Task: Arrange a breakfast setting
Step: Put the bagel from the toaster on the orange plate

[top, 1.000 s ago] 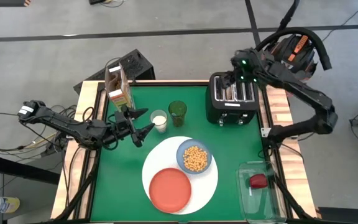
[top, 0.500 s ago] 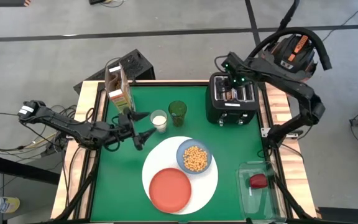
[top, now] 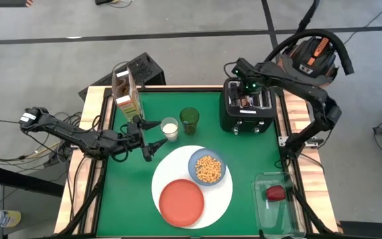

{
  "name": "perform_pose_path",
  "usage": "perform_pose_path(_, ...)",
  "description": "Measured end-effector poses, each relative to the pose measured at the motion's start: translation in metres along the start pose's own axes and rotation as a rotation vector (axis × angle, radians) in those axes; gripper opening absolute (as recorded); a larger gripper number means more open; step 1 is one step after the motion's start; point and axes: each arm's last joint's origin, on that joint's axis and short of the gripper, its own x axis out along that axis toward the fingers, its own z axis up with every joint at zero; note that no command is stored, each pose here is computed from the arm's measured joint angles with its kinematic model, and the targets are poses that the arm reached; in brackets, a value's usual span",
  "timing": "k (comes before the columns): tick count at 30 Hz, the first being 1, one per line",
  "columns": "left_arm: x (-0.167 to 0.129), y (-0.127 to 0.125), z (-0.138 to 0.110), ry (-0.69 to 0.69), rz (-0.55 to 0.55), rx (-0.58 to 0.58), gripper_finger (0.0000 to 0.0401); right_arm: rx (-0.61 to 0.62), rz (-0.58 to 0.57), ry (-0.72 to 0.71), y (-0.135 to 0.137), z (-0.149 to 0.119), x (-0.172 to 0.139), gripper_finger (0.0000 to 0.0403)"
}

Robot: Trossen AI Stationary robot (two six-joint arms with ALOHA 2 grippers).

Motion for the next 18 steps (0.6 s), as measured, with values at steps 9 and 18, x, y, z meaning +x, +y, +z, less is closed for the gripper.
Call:
perform_pose_path(9, 0.0000, 0.0000, -0.0002, 0.001, 0.000, -0.018, 0.0378, -0.003, -0.049, -0.013, -0.0018, -0.0002, 0.0005, 0.0173)
perform_pose_path(18, 0.0000, 0.0000, -0.0003, 0.003, 0.000, -0.018, 0.0378, 0.009, -0.052, -0.014, -0.0048, 0.0017, 0.0012, 0.0173)
